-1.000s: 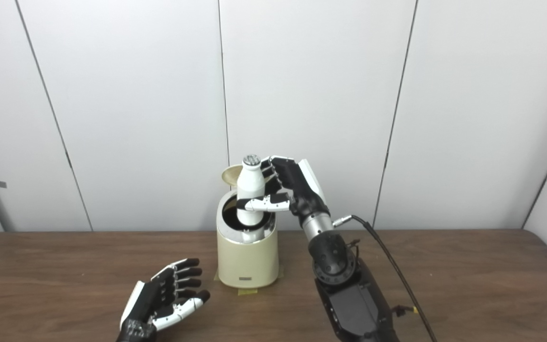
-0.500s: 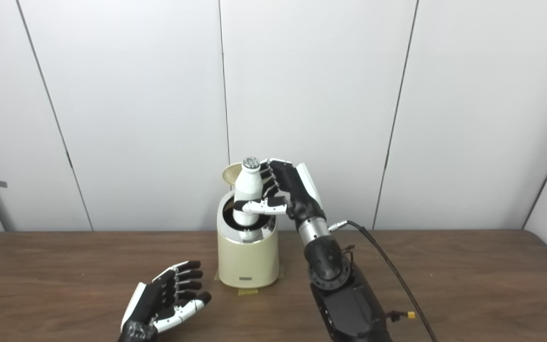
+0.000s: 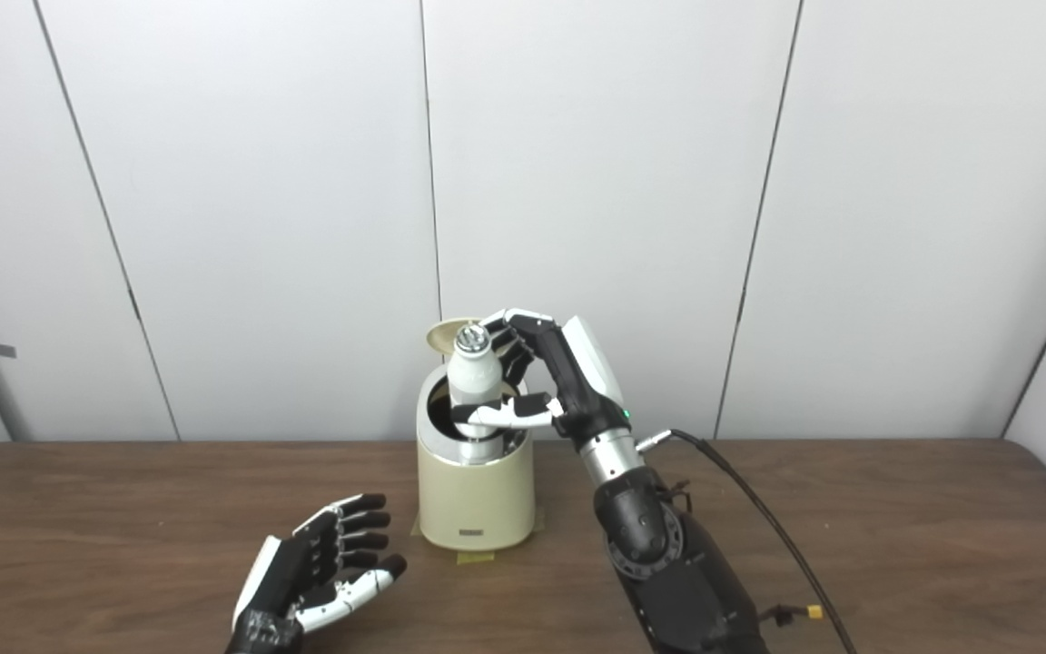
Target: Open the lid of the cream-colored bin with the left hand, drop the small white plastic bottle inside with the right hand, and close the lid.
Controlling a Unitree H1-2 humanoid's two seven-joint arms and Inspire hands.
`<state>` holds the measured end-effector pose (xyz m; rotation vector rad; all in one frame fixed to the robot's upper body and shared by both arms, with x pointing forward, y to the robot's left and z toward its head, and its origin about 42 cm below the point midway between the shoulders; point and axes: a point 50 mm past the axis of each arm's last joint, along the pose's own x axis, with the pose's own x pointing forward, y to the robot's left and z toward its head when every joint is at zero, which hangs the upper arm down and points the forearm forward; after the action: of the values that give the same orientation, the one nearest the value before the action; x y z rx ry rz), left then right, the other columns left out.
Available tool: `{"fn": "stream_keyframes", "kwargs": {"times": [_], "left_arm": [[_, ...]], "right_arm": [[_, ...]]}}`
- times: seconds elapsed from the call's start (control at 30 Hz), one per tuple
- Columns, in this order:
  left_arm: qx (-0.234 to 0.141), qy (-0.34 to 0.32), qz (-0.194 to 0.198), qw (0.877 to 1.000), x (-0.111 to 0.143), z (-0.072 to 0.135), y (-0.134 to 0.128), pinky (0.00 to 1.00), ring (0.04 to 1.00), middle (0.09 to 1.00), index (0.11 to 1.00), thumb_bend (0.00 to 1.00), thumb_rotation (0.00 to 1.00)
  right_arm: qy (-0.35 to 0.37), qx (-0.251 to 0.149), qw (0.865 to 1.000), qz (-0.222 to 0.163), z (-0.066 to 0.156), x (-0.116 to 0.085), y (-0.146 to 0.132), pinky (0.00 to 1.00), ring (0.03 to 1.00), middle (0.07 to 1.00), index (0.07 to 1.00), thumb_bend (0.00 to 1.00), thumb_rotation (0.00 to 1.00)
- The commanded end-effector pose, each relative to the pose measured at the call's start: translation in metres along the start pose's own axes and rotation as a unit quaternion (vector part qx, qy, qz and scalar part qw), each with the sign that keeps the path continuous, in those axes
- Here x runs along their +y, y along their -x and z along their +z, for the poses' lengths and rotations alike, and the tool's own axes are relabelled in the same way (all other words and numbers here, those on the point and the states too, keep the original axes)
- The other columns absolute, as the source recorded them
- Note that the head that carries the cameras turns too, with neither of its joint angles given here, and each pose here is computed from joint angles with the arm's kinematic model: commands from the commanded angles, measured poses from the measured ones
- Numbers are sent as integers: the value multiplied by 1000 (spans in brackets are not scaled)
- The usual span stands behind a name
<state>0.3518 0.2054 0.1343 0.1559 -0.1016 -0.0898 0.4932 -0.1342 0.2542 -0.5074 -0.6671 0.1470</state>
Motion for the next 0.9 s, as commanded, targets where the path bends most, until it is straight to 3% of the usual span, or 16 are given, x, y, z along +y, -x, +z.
{"fn": "stream_keyframes", "kwargs": {"times": [0.0,0.87], "left_arm": [[-43,1,2,999,0,20,-9,687,711,750,792,688,112],[-36,-7,-4,999,-2,22,-9,688,712,748,787,692,124]], "right_arm": [[8,-53,998,-16,19,-13,-22,335,399,492,541,495,0],[71,-47,996,15,4,-15,-16,364,419,481,506,501,0]]}}
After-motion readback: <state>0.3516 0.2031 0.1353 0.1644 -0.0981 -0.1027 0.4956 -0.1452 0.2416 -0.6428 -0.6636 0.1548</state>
